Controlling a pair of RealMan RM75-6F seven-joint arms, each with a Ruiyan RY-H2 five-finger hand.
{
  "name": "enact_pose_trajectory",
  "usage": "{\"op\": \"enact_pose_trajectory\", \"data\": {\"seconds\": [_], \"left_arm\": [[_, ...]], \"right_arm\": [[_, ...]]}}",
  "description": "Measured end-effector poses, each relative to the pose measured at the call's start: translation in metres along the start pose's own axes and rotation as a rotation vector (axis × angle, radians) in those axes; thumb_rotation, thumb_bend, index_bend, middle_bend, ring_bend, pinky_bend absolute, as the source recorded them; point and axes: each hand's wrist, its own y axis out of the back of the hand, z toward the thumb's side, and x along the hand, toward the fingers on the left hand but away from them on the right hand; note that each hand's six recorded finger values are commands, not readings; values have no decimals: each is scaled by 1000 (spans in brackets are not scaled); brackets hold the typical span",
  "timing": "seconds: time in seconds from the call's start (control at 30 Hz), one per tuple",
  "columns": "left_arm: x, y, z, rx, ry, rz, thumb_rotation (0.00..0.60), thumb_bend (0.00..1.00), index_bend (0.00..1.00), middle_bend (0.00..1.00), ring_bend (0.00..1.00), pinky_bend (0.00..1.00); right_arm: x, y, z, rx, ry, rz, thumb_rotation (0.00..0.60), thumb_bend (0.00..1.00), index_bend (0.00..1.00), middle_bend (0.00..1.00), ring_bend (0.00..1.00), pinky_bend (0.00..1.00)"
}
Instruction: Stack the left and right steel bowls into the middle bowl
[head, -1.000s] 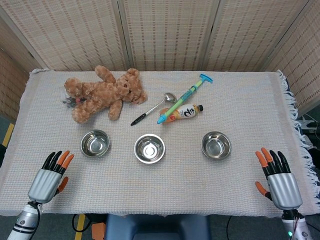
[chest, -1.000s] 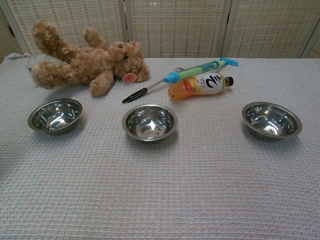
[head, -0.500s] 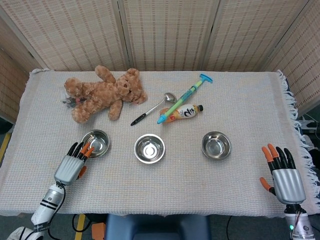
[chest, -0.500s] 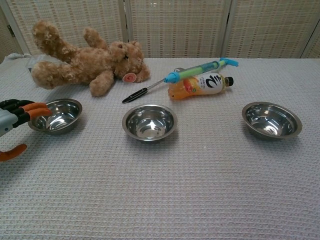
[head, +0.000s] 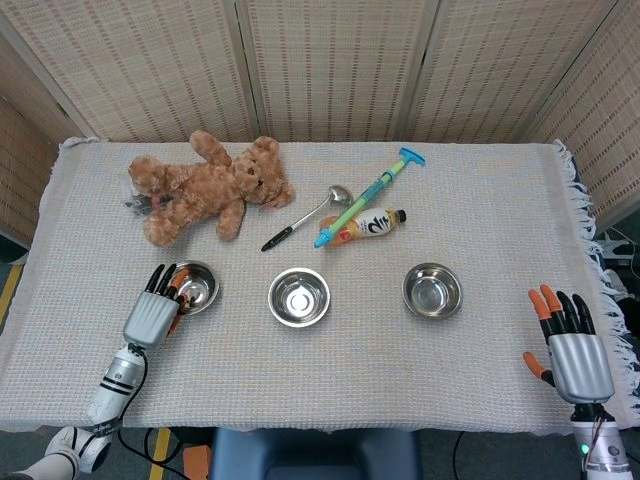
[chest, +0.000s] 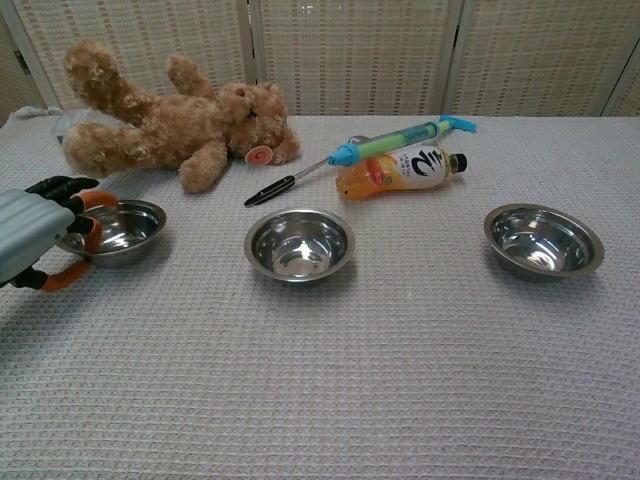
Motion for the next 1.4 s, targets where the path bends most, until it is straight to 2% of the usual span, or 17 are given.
{"op": "enact_pose_trajectory", "data": {"seconds": [0.3, 0.53, 0.77, 0.87, 1.07, 1.13, 1.4], "left_arm": [[10, 38, 22, -39, -52, 204, 600, 454, 786, 183, 3, 92], [25, 59, 71, -78, -148, 252, 600, 455, 769, 178, 3, 92], [52, 74, 128, -44, -263, 222, 600, 457, 726, 172, 2, 92], [59, 74, 143, -29, -285, 196, 600, 456, 648, 160, 2, 92], [65, 72, 163, -20, -301, 156, 600, 453, 242, 115, 0, 92], [64, 73, 165, -19, -301, 149, 600, 453, 165, 106, 0, 92], [55, 76, 168, -67, -308, 105, 600, 444, 116, 96, 0, 92]], "right_arm": [[1, 0, 1, -15, 8, 12, 600, 114, 0, 0, 0, 0], [4, 8, -1, -40, 8, -6, 600, 114, 0, 0, 0, 0], [4, 14, -8, -61, -7, -18, 600, 114, 0, 0, 0, 0], [3, 16, -12, -67, -19, -21, 600, 114, 0, 0, 0, 0], [3, 16, -13, -70, -18, -16, 600, 114, 0, 0, 0, 0], [3, 16, -12, -70, -14, -17, 600, 114, 0, 0, 0, 0], [7, 24, -11, -80, -9, -47, 600, 114, 0, 0, 0, 0]]}}
